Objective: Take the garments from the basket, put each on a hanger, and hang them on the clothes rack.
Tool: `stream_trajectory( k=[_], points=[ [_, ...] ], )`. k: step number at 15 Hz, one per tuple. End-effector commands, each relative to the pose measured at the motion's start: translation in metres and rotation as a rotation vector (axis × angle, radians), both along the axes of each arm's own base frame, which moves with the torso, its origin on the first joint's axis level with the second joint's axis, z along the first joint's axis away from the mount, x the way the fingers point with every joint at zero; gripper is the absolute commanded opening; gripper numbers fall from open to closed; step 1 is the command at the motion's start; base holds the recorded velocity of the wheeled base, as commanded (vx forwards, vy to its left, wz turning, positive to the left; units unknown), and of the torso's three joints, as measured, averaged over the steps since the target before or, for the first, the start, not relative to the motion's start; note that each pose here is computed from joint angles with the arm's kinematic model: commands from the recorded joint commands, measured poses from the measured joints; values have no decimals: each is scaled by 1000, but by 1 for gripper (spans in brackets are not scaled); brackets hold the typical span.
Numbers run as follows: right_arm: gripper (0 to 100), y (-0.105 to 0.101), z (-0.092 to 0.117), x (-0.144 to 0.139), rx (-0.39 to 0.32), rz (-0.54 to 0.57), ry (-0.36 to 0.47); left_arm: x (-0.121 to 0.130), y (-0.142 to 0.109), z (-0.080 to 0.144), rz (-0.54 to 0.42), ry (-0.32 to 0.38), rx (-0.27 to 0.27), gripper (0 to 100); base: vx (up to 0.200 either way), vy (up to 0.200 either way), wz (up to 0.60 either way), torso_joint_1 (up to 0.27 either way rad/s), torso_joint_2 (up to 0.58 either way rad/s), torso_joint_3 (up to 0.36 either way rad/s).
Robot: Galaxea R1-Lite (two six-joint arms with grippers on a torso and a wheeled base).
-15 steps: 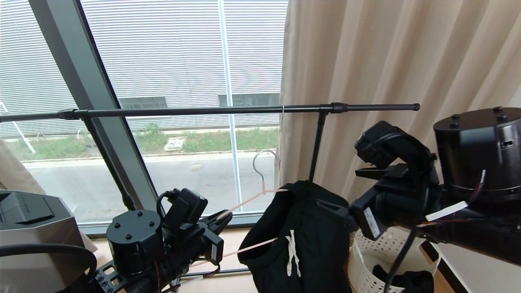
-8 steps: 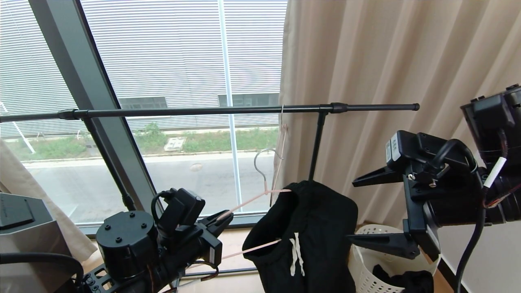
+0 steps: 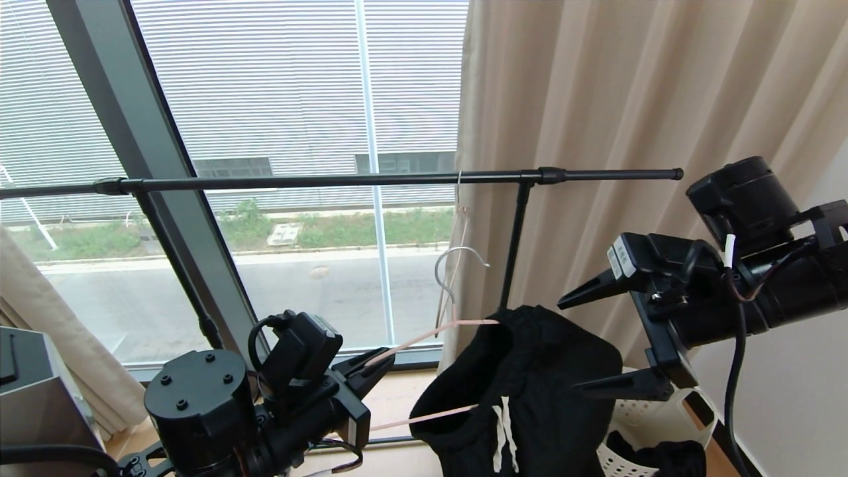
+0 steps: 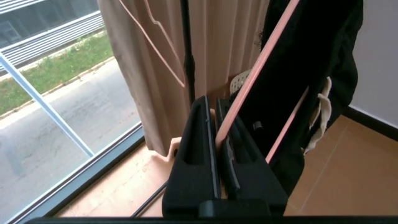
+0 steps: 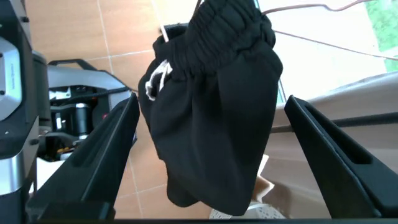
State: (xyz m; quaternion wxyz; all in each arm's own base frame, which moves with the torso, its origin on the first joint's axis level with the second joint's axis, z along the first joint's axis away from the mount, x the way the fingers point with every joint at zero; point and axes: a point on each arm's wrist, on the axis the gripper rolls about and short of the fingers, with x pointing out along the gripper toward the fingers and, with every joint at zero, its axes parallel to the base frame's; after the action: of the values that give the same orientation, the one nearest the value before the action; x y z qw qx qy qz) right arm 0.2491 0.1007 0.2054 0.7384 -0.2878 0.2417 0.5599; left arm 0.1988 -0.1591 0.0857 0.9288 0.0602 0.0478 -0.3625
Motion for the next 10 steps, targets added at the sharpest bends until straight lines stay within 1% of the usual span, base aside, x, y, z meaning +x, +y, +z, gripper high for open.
stream_trajectory(
  k=[1, 3, 7, 9, 10],
  points=[
    [100, 3, -8, 17, -18, -2, 39, -2, -2, 2, -12, -6, -5, 0, 0, 0, 0, 0, 0, 0],
    [100, 7, -9, 26, -19, -3, 44, -5, -4, 1, -26, -2, -2, 0, 0, 0, 0, 0, 0, 0],
    [100, 14, -24, 45, -29, -3, 80, -10, -10, 2, -56, -5, -4, 0, 0, 0, 0, 0, 0, 0],
    [100, 15, -25, 46, -30, -2, 82, -10, -11, 2, -58, -6, -5, 0, 0, 0, 0, 0, 0, 0],
    [100, 21, -25, 50, -28, 12, 82, -10, -11, 3, -59, -9, -8, 0, 0, 0, 0, 0, 0, 0]
  ],
)
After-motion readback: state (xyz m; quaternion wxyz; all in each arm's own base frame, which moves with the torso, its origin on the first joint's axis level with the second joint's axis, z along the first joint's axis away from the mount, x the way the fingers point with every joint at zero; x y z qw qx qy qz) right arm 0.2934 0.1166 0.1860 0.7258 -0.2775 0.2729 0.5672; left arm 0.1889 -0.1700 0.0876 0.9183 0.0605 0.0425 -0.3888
